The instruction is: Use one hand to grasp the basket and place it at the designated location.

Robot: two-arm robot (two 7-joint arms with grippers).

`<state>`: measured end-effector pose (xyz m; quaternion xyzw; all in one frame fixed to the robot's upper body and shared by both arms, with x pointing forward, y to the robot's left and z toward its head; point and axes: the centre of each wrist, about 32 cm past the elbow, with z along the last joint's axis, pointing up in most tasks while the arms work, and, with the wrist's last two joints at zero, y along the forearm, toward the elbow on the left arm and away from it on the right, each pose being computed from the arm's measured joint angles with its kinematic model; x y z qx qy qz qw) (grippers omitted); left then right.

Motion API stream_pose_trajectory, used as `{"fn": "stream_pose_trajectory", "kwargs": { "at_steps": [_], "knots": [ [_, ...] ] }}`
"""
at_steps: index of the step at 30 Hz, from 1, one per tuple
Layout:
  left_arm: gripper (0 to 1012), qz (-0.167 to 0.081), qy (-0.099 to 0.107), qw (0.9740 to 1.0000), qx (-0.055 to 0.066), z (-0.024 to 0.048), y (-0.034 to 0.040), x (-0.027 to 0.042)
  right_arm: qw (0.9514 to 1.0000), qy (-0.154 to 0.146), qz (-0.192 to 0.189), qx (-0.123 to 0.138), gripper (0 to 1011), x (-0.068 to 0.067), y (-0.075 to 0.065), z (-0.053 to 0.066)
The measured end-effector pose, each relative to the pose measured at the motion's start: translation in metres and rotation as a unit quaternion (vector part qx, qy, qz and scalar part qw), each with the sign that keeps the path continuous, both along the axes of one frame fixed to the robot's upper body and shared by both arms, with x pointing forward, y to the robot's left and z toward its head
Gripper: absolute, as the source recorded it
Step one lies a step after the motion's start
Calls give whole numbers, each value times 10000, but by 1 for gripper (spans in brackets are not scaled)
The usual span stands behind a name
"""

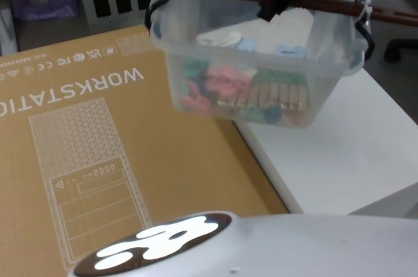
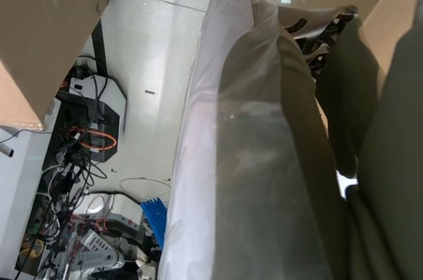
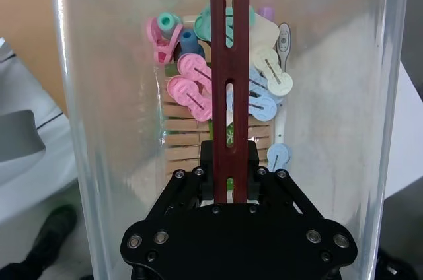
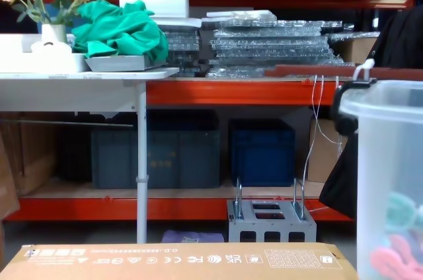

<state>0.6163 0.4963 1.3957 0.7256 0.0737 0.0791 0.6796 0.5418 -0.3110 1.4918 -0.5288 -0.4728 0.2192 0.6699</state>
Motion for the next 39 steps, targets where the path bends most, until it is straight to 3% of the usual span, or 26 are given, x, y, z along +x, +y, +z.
{"fn": "stream_pose_trajectory", "kwargs": {
  "at_steps": [9, 19, 22, 29, 33, 39],
  "knots": [
    [0, 0, 0, 10000, 0, 0, 0, 0, 9955, -190, 923, -53, 237, -202, 221, -31],
    [0, 0, 0, 10000, 0, 0, 0, 0, 9833, -367, 1781, -42, 237, -405, 534, -86],
    [0, 0, 0, 10000, 0, 0, 0, 0, 9768, -399, 2105, -32, 237, -483, 689, -147],
    [0, 0, 0, 10000, 0, 0, 0, 0, 9691, -423, 2429, -64, 237, -565, 881, -266],
    [0, 1, -1, 10000, 0, 0, 1, 0, 9625, -373, 2687, -75, 237, -618, 1052, -429],
    [0, 0, 0, 10000, -1, 0, 0, 0, 9567, -303, 2894, -97, 237, -665, 1257, -651]
  ]
}}
